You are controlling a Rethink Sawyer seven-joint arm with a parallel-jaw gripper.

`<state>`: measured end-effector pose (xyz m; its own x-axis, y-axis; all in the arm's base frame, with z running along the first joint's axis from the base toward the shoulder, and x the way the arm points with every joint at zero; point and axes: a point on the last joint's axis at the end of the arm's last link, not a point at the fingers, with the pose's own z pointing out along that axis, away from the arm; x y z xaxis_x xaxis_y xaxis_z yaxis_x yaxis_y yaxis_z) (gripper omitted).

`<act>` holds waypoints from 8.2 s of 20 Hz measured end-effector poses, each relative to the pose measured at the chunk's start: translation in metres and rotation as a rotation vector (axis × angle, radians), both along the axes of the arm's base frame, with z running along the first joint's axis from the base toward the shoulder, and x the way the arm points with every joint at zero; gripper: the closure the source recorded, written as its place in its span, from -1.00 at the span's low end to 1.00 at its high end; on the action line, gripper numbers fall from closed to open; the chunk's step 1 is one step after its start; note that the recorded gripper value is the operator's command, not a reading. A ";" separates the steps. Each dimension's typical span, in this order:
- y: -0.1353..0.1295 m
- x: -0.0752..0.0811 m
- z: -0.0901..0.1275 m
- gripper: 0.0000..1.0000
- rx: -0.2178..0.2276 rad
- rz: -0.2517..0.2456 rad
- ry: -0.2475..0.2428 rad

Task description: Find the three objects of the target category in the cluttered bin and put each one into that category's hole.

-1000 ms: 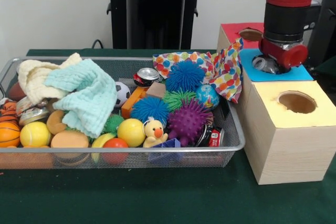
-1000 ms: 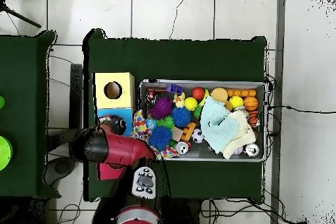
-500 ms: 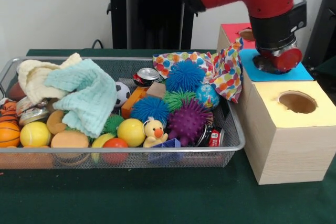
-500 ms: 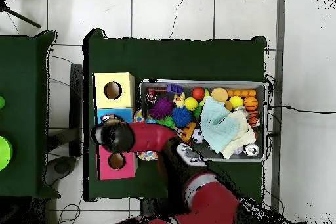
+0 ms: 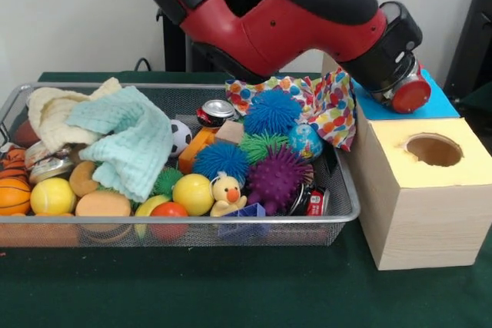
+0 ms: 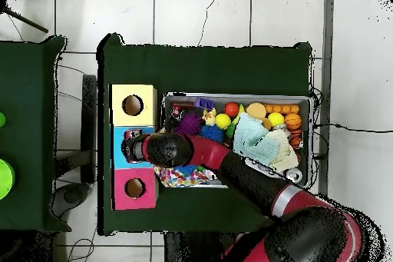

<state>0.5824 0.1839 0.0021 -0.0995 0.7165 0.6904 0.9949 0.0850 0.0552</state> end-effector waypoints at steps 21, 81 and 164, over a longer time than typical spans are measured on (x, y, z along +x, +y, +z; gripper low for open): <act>0.038 -0.005 0.011 1.00 -0.459 0.017 -0.118; 0.064 -0.012 0.022 -1.00 -0.738 -0.001 -0.124; 0.028 -0.016 0.050 -1.00 -0.718 0.081 -0.012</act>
